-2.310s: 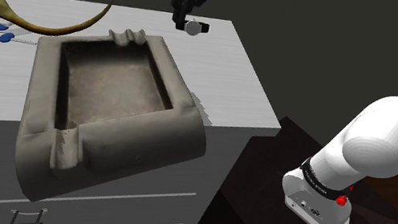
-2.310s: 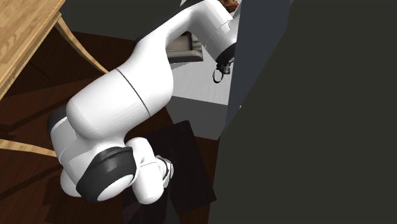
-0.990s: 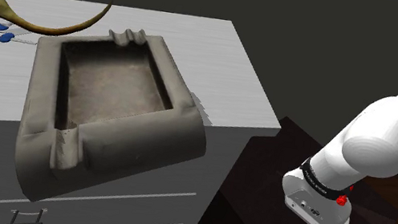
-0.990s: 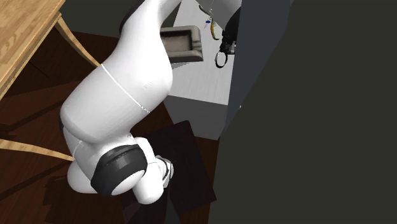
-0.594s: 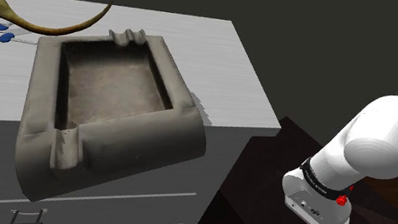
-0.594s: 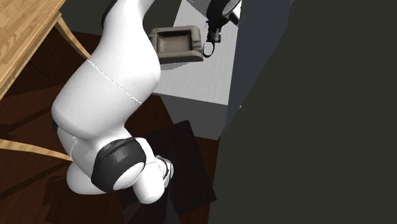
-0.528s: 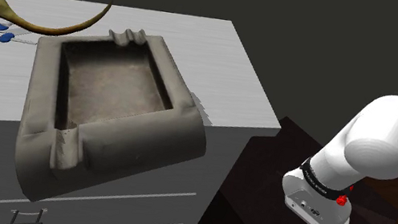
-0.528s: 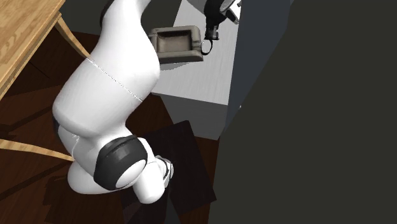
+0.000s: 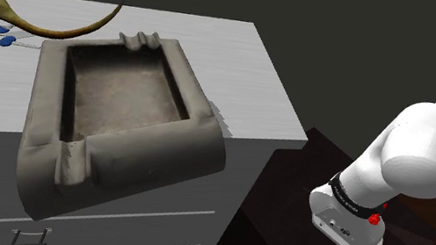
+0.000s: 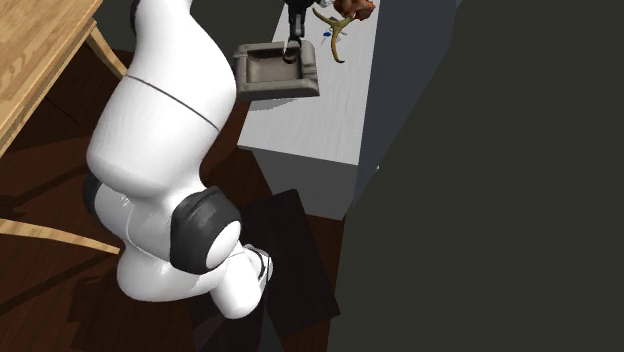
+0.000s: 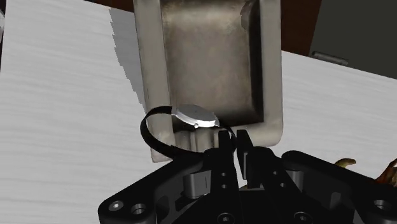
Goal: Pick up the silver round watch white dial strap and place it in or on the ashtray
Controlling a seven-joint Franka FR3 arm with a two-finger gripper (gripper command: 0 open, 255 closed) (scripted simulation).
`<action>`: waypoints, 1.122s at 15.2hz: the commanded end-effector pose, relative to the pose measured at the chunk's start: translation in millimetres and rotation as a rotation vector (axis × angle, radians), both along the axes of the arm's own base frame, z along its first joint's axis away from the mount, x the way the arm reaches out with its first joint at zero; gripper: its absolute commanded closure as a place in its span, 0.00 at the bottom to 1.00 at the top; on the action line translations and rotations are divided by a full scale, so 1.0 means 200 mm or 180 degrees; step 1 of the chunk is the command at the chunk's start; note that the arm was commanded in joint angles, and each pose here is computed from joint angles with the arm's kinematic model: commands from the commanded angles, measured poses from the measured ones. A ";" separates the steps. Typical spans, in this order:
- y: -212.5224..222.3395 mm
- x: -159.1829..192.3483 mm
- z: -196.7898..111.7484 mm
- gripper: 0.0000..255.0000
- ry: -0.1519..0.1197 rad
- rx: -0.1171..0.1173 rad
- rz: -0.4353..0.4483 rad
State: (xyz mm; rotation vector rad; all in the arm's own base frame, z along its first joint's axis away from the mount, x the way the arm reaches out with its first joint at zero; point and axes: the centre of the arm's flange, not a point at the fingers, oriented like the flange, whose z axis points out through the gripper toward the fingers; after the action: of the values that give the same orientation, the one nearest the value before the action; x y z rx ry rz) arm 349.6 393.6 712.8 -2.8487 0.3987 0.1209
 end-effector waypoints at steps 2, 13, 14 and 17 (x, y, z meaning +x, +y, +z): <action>0.18 -0.11 0.01 1.00 0.0002 0.0001 -0.0007; 0.34 -0.21 -0.19 1.00 0.0002 0.0001 -0.0007; 0.34 -0.21 -0.21 1.00 0.0002 0.0001 -0.0007; 0.34 -0.21 -0.29 1.00 0.0002 0.0001 -0.0007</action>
State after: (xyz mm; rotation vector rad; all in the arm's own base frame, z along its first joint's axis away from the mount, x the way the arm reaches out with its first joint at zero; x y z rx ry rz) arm 307.1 462.0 660.7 -2.8484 0.4019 0.1220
